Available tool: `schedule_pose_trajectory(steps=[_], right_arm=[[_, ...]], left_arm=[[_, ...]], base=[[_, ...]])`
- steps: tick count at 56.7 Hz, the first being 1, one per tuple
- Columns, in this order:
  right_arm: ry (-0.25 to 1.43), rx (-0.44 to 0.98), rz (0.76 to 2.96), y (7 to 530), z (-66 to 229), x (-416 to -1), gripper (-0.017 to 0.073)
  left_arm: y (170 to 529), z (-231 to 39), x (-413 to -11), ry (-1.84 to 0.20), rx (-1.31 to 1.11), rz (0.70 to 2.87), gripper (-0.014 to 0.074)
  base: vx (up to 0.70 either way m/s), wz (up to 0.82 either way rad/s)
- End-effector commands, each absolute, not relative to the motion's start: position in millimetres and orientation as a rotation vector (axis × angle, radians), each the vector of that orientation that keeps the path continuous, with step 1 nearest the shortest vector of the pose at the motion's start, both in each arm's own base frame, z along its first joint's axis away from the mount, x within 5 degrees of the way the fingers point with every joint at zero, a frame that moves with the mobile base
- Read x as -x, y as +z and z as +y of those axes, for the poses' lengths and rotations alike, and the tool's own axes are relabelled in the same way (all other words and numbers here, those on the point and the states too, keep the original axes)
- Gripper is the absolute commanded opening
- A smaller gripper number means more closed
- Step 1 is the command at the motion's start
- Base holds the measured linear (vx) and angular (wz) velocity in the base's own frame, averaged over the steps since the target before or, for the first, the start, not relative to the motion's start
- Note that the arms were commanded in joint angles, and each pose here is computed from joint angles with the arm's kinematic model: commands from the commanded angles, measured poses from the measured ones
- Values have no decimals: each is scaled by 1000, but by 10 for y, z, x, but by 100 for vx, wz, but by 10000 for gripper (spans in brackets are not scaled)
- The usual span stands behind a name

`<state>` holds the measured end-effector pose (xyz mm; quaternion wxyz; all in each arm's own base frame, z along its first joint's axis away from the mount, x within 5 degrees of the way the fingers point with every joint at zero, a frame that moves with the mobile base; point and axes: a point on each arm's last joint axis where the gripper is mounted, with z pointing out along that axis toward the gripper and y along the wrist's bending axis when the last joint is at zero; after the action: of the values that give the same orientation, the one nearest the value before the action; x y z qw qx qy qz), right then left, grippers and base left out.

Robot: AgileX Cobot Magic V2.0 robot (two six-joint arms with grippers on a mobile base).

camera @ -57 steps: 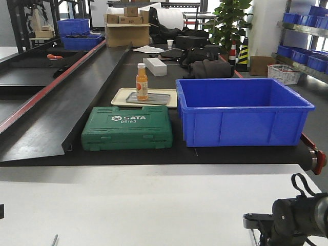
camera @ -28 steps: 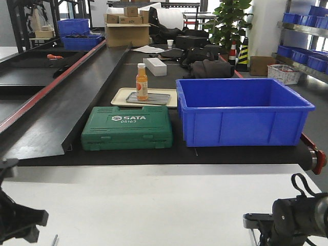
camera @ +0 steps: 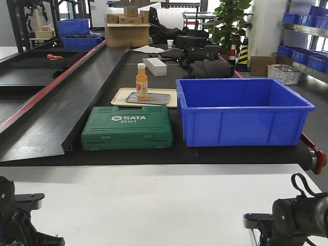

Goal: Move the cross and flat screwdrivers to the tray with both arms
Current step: 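Lower the left gripper and close it on the other screwdriver handle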

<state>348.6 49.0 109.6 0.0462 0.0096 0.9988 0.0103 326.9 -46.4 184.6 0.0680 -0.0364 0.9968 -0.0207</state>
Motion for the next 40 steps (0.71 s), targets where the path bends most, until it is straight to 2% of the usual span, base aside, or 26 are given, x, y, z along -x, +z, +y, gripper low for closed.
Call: schedule_pose_trajectory(steps=[1,40], right_arm=[[65,-48,3001,1133,510,-3526,-10],[65,-48,3002,1131,510,-3524,-10]], left_arm=[[1973,-491,-3326,-89,127,2942,534],[1717,-484,-3278,-84,171,2971,534]], base=[[0,0],[0,0]])
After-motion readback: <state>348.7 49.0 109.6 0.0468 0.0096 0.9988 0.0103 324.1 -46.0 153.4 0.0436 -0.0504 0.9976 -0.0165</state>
